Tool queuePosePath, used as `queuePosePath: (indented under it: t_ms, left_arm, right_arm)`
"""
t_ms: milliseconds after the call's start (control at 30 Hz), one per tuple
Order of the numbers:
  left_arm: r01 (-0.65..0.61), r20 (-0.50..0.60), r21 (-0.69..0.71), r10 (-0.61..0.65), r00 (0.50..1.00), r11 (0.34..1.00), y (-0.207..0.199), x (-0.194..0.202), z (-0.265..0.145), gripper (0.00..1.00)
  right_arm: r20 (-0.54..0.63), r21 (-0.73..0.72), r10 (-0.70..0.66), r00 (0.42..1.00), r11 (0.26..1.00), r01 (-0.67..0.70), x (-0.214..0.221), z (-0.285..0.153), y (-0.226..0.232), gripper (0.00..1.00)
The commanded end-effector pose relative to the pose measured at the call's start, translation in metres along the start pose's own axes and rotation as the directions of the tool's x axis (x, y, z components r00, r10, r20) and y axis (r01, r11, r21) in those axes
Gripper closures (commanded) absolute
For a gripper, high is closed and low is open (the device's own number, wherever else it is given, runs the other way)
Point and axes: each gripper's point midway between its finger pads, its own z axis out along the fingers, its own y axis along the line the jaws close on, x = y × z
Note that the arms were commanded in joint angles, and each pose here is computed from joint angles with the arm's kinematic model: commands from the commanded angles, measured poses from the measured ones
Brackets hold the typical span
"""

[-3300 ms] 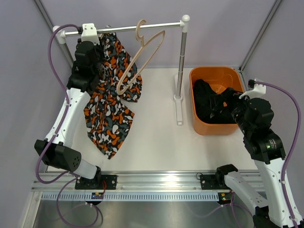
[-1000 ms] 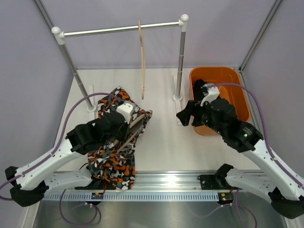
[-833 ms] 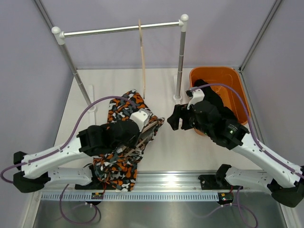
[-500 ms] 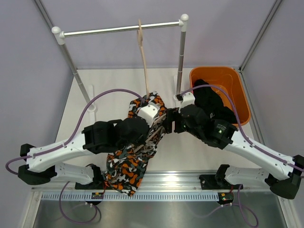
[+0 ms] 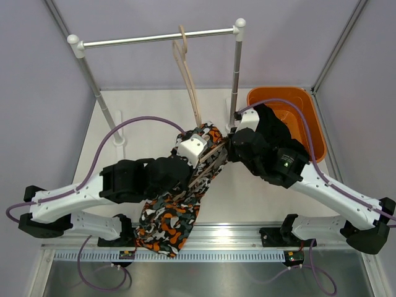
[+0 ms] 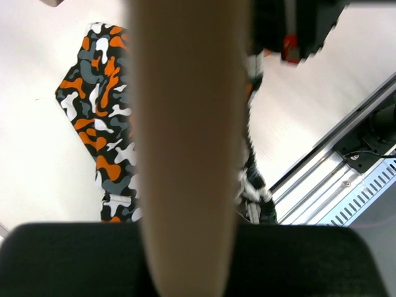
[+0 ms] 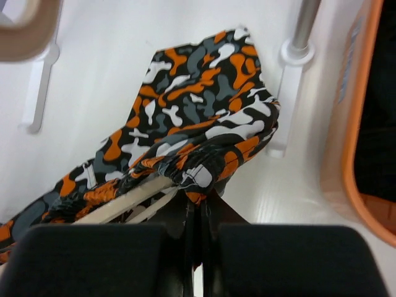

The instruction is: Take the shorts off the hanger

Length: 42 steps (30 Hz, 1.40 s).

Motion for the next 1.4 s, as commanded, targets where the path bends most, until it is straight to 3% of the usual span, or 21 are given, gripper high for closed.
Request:
queuePosePath:
  t_ms: [0, 167, 233, 467, 567, 733, 900, 1033, 1067, 1100, 1133, 1233, 1367]
  left_arm:
    - [0.035, 0.045, 0.021, -0.036, 0.998, 0.999, 0.005, -0.005, -0.018, 1.0]
    - [0.038, 0.051, 0.113, -0.044, 0.998, 0.993, -0.004, 0.003, -0.039, 1.0]
    - [0.046, 0.082, 0.166, -0.06, 0.995, 0.985, -0.008, -0.001, -0.055, 1.0]
    - [0.08, 0.207, 0.345, -0.158, 0.966, 0.935, -0.013, -0.027, -0.098, 1.0]
    - [0.114, 0.256, 0.325, -0.203, 0.945, 0.939, -0.001, -0.035, -0.102, 1.0]
    - [0.117, 0.314, 0.306, -0.216, 0.924, 0.945, 0.004, -0.041, -0.098, 1.0]
    - [0.175, 0.445, 0.259, -0.279, 0.851, 0.95, 0.011, -0.07, -0.093, 1.0]
    - [0.235, 0.585, 0.193, -0.304, 0.752, 0.953, 0.027, -0.094, -0.092, 1.0]
    - [0.277, 0.625, 0.188, -0.333, 0.706, 0.942, 0.031, -0.105, -0.094, 1.0]
    - [0.258, 0.653, 0.159, -0.298, 0.697, 0.953, 0.033, -0.11, -0.095, 1.0]
    - [0.282, 0.681, 0.18, -0.326, 0.656, 0.942, 0.035, -0.122, -0.102, 1.0]
    - [0.299, 0.705, 0.159, -0.32, 0.632, 0.941, 0.039, -0.137, -0.108, 1.0]
    - [0.336, 0.727, 0.11, -0.307, 0.615, 0.935, 0.065, -0.15, -0.131, 1.0]
  right_arm:
    - [0.134, 0.127, 0.006, 0.991, 0.992, -0.023, -0.048, -0.018, -0.023, 1.0]
    - [0.172, 0.262, 0.043, 0.984, 0.961, -0.088, -0.081, -0.015, -0.079, 1.0]
    - [0.165, 0.253, 0.056, 0.985, 0.963, -0.097, -0.085, -0.01, -0.089, 1.0]
    - [0.106, 0.308, 0.053, 0.993, 0.948, -0.083, -0.072, 0.014, -0.11, 1.0]
    - [0.09, 0.27, 0.082, 0.993, 0.957, -0.103, -0.061, 0.019, -0.104, 1.0]
    - [0.056, 0.09, 0.166, 0.985, 0.981, -0.171, -0.044, 0.01, -0.074, 1.0]
    - [0.038, -0.026, 0.162, 0.986, 0.987, -0.162, -0.022, -0.011, -0.028, 1.0]
    - [0.003, -0.142, 0.137, 0.991, 0.981, -0.135, -0.006, -0.027, 0.02, 1.0]
    - [-0.004, -0.17, 0.126, 0.992, 0.977, -0.125, -0.001, -0.03, 0.031, 1.0]
    - [-0.019, -0.219, 0.1, 0.995, 0.97, -0.102, 0.008, -0.035, 0.053, 1.0]
    - [-0.029, -0.224, 0.079, 0.996, 0.971, -0.083, 0.013, -0.036, 0.061, 1.0]
    - [-0.03, -0.156, 0.007, 1.0, 0.988, -0.011, 0.018, -0.036, 0.066, 1.0]
    - [0.077, -0.076, 0.014, 0.997, 0.997, -0.008, -0.024, -0.052, 0.046, 1.0]
